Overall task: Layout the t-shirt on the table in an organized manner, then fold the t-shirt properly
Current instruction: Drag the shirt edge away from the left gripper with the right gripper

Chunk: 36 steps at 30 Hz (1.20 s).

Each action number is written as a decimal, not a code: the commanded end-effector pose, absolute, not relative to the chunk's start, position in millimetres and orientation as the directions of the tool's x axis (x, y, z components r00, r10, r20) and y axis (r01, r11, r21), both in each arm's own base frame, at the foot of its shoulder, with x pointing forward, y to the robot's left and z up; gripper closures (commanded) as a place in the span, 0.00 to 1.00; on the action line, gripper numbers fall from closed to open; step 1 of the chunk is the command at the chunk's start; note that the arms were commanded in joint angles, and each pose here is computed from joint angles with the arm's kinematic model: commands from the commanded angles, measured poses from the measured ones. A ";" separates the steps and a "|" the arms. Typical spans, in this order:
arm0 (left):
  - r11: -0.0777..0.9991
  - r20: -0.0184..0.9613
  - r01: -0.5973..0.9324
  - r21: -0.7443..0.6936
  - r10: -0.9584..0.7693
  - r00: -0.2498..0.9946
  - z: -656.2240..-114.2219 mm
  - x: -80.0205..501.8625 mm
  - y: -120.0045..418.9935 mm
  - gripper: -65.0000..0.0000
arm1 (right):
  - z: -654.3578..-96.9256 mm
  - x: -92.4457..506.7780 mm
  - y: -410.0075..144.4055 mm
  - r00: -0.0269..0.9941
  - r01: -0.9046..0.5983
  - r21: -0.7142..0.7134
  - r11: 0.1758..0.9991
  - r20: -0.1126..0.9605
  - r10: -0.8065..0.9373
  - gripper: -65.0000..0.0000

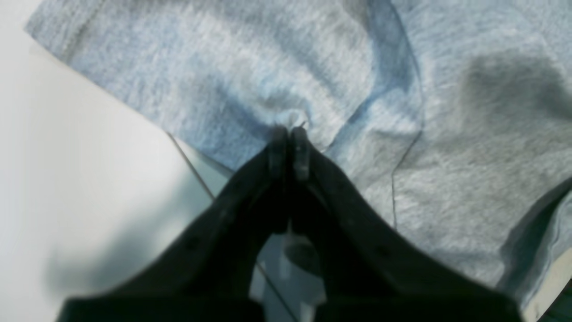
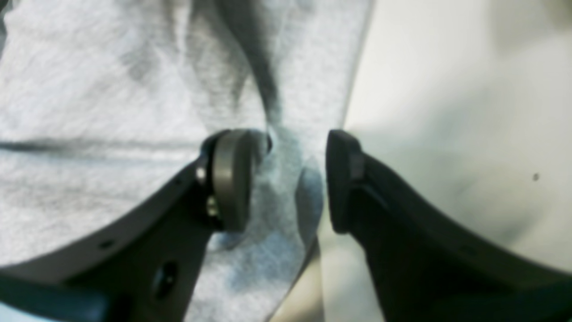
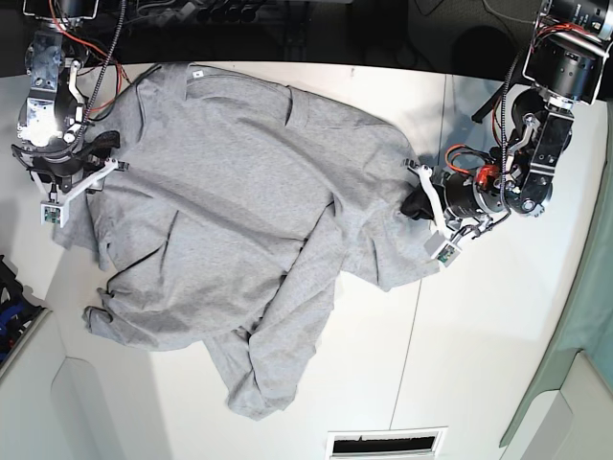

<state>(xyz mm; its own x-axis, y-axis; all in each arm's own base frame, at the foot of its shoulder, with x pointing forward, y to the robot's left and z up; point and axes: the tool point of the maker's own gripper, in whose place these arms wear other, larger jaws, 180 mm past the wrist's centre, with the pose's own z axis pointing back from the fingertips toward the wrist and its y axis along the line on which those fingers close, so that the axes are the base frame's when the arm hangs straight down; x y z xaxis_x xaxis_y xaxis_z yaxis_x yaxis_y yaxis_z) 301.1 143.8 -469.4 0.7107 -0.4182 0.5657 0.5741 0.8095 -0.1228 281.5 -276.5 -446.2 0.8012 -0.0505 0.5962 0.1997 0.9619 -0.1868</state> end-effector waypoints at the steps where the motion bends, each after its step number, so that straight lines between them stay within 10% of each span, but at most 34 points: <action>1: 0.821 0.497 0.565 -0.076 -0.460 0.736 -479.4 294.6 162.6 1.00 | -433.6 290.3 -287.0 0.779 0.216 -0.202 0.955 0.626 -0.044 0.62; 22: 0.843 0.458 0.534 -0.062 -0.451 0.766 -490.3 289.9 174.9 1.00 | -463.0 234.9 -294.9 0.836 0.232 -0.206 0.951 0.542 -0.086 0.62; 36: 0.843 0.458 0.534 -0.062 -0.451 0.766 -490.3 290.0 175.0 1.00 | -450.2 221.7 -339.4 0.778 0.400 -0.167 0.901 0.581 -0.237 0.83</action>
